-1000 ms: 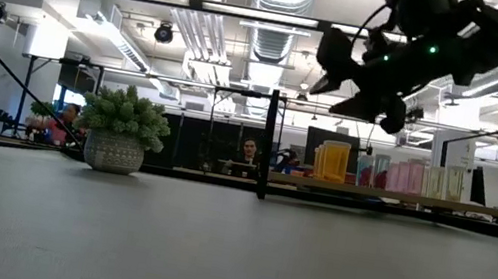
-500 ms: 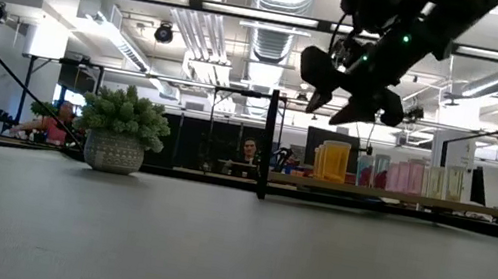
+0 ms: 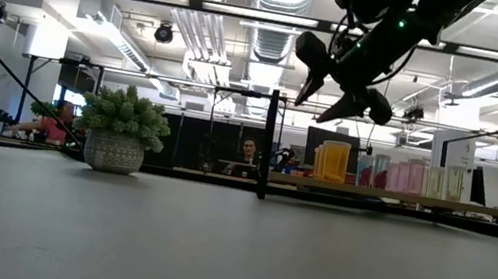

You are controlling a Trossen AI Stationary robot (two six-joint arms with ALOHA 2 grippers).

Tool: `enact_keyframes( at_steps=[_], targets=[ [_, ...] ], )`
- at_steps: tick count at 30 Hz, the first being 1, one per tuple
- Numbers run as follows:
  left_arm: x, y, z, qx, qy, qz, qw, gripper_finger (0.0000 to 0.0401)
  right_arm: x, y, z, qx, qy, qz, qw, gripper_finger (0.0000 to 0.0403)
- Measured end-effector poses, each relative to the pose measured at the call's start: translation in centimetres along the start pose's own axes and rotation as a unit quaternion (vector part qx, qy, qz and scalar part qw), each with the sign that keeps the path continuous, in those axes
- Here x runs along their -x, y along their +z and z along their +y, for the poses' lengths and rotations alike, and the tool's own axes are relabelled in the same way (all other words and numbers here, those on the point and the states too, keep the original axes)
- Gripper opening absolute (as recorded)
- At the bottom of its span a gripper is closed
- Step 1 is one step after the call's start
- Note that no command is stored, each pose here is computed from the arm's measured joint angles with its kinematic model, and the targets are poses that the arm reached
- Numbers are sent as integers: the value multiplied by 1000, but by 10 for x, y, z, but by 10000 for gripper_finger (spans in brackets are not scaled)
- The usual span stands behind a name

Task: Pick and place medicine bottles onto shelf by color
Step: Put the orange pill bottle on the shelf aligned with the other orange pill bottles, then return to Home Position

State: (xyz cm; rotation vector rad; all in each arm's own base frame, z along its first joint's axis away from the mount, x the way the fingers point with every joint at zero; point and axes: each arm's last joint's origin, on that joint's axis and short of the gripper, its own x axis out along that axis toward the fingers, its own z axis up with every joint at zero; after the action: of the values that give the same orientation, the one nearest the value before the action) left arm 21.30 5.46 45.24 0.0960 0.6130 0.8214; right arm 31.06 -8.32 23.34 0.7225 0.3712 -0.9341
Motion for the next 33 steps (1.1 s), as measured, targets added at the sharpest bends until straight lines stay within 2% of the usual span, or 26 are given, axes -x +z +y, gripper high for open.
enact_keyframes(
  at_steps=[3,6,23,30,33],
  targets=[
    [0,0,0,0,0,0,1000,302,-6,1,-7,-20,3,40,999,228],
    [0,0,0,0,0,0,1000,302,-9,0,-10,-18,-6,51,999,228],
    [0,-2,0,-7,0,10,1000,302,-13,1,-22,-5,-50,61,997,228],
    [1,-2,1,-6,0,8,1000,302,-8,4,-21,8,-40,62,997,228],
    [7,-3,5,-4,-9,3,1000,302,0,10,-16,47,-14,61,997,228]
  ],
)
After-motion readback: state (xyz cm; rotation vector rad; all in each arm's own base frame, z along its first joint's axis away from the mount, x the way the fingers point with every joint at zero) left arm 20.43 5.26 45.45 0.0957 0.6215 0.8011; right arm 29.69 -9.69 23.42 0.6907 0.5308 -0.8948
